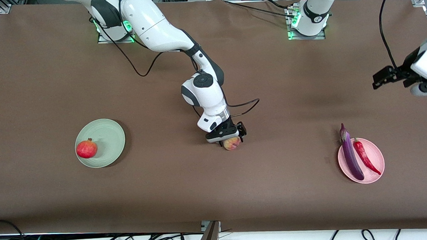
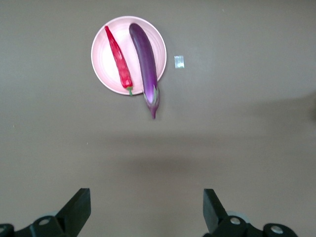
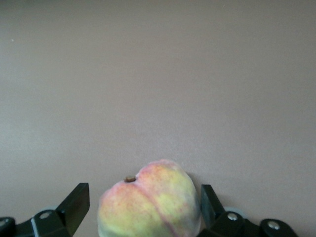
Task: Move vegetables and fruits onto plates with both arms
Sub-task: 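Lift the peach with the right gripper while the left gripper withdraws, then carry the peach with the right gripper over the green plate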
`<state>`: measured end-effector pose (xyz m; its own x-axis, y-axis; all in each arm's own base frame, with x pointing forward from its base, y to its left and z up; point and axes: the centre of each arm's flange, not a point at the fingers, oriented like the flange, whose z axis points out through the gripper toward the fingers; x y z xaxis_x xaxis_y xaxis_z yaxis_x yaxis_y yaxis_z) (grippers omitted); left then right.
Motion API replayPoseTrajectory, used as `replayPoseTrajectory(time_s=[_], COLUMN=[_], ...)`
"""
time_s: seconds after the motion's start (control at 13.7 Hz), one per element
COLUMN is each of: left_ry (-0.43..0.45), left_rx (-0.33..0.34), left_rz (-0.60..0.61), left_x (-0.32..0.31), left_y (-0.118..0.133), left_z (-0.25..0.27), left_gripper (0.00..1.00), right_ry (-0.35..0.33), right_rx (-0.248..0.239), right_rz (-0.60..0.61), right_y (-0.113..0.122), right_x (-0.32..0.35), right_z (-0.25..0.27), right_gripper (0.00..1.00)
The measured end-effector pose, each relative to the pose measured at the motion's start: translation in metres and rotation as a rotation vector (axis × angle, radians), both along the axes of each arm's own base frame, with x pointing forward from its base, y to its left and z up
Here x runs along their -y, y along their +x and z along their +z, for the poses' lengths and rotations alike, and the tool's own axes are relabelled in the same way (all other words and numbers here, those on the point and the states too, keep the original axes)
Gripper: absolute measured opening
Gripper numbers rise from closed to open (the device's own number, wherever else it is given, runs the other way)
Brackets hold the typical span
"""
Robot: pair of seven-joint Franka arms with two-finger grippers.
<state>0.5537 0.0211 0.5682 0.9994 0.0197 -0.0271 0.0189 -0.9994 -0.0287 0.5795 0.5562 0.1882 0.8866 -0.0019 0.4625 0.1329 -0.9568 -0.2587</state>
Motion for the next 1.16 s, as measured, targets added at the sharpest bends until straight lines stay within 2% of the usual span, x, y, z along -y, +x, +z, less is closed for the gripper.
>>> replayPoseTrajectory(time_s=[0.15, 0.36, 0.51, 0.8, 0.95, 1.16], left_ry=[0.000, -0.051, -0.057, -0.056, -0.056, -0.056], left_rx=[0.016, -0.008, -0.008, -0.016, -0.015, -0.014], left_rz=[-0.008, 0.005, 0.009, -0.002, -0.003, -0.001], left_x=[0.003, 0.001, -0.005, 0.000, 0.001, 0.000], left_y=[0.001, 0.002, 0.003, 0.005, 0.006, 0.006], left_z=[0.009, 0.018, 0.019, 0.015, 0.015, 0.016], left_gripper=[1.00, 1.00, 1.00, 1.00, 1.00, 1.00], right_ry=[-0.003, -0.004, -0.004, -0.004, -0.017, -0.118], right_rx=[-0.002, -0.002, 0.000, 0.003, 0.002, -0.083], right_rz=[0.000, 0.000, 0.000, 0.001, -0.011, -0.061], right_y=[0.000, 0.000, 0.000, 0.001, 0.009, 0.039], right_x=[0.001, 0.001, 0.001, 0.001, 0.006, 0.038], right_z=[-0.005, -0.006, -0.005, -0.004, 0.004, 0.045], right_gripper=[1.00, 0.99, 0.85, 0.84, 0.84, 0.84])
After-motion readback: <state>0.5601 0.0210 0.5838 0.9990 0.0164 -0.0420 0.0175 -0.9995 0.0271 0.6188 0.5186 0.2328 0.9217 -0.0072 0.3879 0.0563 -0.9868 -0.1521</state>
